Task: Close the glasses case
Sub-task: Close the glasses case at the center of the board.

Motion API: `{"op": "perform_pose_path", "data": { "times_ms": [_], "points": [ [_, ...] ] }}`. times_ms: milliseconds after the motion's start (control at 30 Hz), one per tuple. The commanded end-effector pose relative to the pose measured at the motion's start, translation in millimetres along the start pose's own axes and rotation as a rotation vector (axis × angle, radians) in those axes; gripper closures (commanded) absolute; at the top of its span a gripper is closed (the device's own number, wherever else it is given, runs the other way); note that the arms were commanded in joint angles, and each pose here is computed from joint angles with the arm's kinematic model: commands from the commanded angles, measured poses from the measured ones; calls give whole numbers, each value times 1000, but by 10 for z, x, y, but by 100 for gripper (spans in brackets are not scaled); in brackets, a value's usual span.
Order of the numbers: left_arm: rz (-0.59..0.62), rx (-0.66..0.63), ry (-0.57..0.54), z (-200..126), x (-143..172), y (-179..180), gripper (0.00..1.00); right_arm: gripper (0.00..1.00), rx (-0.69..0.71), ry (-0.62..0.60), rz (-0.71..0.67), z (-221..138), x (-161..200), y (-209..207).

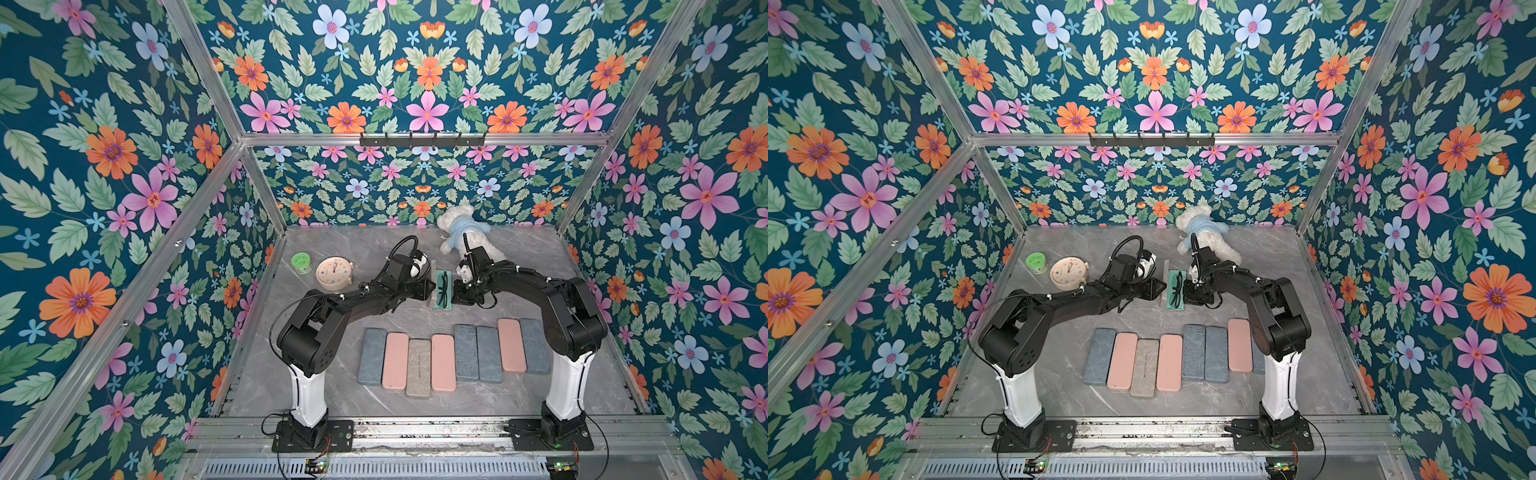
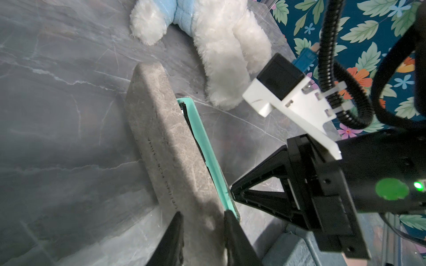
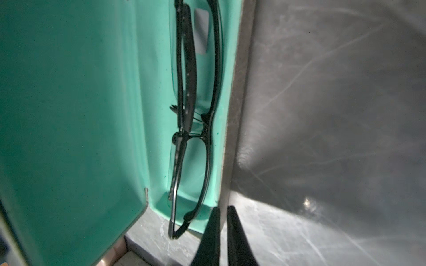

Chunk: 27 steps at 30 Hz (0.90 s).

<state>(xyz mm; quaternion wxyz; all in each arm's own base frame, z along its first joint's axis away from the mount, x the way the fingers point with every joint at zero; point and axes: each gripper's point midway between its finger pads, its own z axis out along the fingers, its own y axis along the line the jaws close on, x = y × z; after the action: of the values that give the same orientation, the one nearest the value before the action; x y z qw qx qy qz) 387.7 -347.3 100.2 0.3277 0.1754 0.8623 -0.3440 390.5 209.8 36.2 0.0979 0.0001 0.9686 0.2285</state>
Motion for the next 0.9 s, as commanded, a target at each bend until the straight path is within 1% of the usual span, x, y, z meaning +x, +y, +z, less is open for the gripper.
{"op": "perform_pose_path", "data": {
  "times_ms": [0, 867],
  "points": [
    [-6, -1, 39, 23, 103, 10, 68, 92, 5, -1, -9, 27, -9, -9],
    [3, 22, 67, 105, 174, -58, 73, 95, 2, 3, -8, 43, -6, -4]
  ]
}}
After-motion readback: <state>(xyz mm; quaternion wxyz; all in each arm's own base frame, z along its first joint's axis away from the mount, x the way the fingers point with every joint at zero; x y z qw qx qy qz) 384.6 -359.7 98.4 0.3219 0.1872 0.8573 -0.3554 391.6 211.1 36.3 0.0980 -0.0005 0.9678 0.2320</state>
